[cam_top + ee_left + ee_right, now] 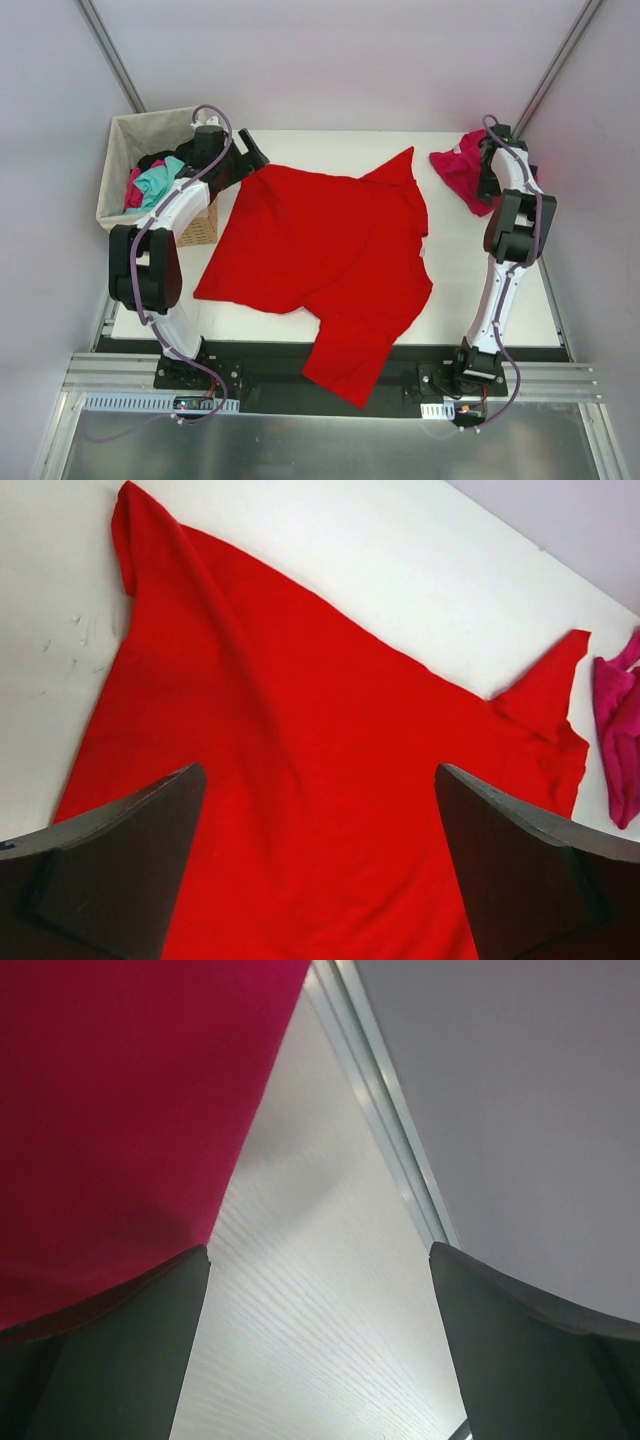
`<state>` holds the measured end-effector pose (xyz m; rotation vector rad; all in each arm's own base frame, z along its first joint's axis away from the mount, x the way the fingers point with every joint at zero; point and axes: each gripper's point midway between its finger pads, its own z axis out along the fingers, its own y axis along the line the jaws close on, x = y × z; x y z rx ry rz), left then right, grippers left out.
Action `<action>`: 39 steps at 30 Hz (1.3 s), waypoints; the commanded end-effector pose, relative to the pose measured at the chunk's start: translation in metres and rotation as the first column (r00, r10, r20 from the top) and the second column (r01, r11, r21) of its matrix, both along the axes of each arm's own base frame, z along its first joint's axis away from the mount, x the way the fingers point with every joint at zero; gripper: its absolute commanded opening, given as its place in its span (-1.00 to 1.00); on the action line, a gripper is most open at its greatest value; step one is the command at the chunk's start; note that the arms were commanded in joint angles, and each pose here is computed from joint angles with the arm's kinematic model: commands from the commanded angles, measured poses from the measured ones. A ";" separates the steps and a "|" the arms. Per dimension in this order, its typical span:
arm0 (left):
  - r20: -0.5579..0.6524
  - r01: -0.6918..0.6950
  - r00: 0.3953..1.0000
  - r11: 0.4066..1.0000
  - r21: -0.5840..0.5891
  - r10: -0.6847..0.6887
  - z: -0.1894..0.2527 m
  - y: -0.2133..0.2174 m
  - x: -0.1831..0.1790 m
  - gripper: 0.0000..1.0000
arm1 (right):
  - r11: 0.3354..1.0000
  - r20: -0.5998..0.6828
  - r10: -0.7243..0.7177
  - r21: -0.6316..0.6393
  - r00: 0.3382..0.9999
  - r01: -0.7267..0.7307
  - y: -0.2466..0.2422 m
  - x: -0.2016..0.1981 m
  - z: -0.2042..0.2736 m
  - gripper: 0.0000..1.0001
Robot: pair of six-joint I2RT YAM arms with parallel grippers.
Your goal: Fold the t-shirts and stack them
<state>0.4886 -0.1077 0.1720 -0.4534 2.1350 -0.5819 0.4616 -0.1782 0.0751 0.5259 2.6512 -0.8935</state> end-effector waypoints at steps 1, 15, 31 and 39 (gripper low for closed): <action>0.019 -0.031 0.999 0.999 0.027 0.030 0.003 0.007 0.007 0.98 | 0.999 -0.072 0.024 -0.023 0.997 -0.026 0.006 0.001 -0.017 0.93; 0.037 -0.047 0.998 0.998 0.039 0.045 0.010 0.013 0.007 0.98 | 0.982 -0.185 0.161 -0.067 0.969 -0.176 0.048 0.012 -0.027 0.93; 0.051 -0.043 0.998 0.999 0.029 0.041 0.018 0.011 0.006 0.98 | 0.969 0.017 0.209 -0.141 0.978 -0.205 0.073 0.037 0.058 0.91; 0.041 -0.035 0.999 0.999 0.028 0.034 0.014 0.010 0.007 0.98 | 0.949 0.181 0.295 -0.171 0.938 -0.265 0.093 0.085 0.093 0.91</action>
